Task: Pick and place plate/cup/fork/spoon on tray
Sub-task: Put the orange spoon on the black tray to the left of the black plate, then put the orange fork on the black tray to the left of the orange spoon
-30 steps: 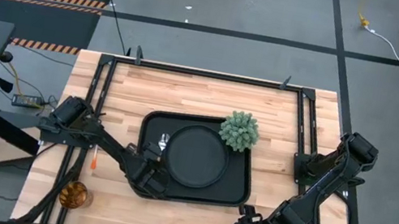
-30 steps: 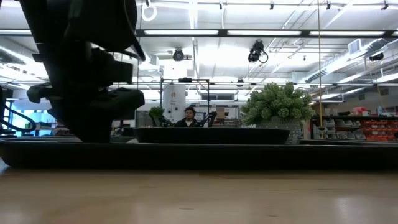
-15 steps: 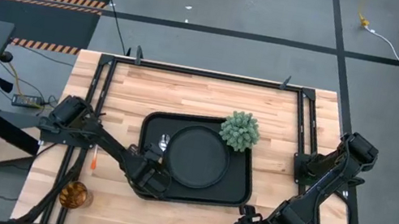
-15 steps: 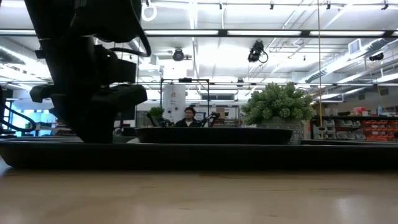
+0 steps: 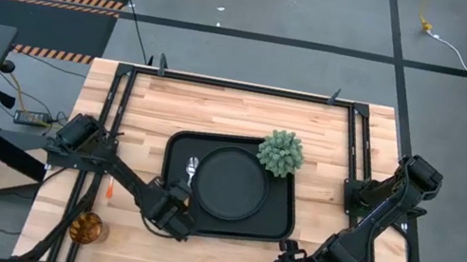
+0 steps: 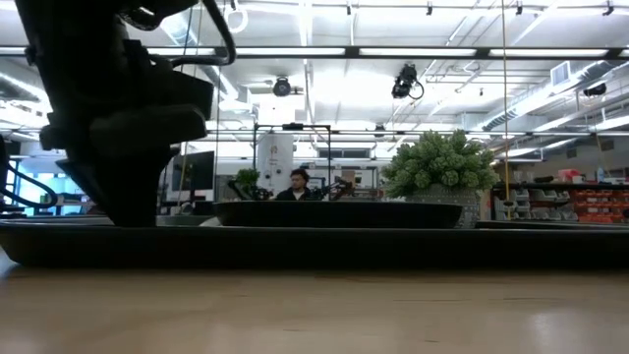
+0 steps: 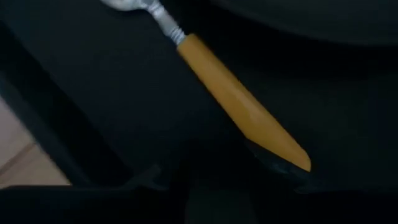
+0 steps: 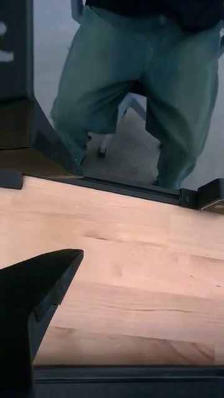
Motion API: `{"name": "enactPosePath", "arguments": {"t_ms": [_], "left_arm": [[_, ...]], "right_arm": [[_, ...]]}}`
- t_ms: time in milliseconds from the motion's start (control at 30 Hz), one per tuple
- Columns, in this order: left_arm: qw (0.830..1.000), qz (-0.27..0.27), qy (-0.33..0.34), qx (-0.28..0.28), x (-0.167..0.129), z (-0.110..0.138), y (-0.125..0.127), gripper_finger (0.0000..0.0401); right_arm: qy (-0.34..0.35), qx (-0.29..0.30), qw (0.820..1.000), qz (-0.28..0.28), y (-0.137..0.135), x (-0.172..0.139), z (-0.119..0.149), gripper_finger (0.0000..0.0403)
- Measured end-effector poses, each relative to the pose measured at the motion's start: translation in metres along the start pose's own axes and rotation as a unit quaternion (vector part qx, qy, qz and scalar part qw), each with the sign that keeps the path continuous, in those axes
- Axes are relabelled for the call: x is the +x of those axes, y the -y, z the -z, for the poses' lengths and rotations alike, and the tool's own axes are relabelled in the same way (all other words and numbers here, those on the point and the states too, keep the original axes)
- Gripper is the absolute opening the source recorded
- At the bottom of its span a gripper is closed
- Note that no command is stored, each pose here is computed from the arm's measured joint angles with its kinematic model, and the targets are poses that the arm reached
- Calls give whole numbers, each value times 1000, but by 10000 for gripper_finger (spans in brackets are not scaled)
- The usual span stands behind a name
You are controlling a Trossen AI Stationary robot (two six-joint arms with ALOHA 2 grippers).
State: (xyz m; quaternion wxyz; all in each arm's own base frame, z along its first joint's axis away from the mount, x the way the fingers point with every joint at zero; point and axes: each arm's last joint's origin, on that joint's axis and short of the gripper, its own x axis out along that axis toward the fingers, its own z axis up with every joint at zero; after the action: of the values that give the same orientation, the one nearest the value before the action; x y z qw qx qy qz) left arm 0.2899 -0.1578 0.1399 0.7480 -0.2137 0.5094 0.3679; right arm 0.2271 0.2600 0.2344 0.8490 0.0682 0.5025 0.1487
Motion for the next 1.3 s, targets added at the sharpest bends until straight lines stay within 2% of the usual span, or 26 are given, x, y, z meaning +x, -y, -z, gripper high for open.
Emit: {"name": "enactPosePath", "arguments": {"t_ms": [200,433,567,733,900,1100,1200,1300], "left_arm": [[999,16,45,17,1,-5,5,142],[996,-5,84,17,2,-12,1,142],[993,-64,95,33,1,-10,-11,143],[982,-142,124,8,-4,-7,-28,166],[981,-163,101,3,1,-18,-34,215],[983,-170,-16,69,15,-50,-45,270],[984,-160,-24,68,8,-70,-57,281],[989,-136,3,53,-13,-86,-69,284]], "right_arm": [[-6,4,1000,-8,0,0,0,203],[-10,-1,1000,-12,-1,0,0,203],[-11,19,1000,-13,-1,0,1,203],[-22,38,999,-23,-5,-1,5,203],[-29,40,998,-27,-11,-2,11,203],[-29,34,999,-27,-12,-2,12,203],[-28,34,999,-25,-12,-2,12,203],[-27,34,999,-24,-12,-2,12,203]]}}
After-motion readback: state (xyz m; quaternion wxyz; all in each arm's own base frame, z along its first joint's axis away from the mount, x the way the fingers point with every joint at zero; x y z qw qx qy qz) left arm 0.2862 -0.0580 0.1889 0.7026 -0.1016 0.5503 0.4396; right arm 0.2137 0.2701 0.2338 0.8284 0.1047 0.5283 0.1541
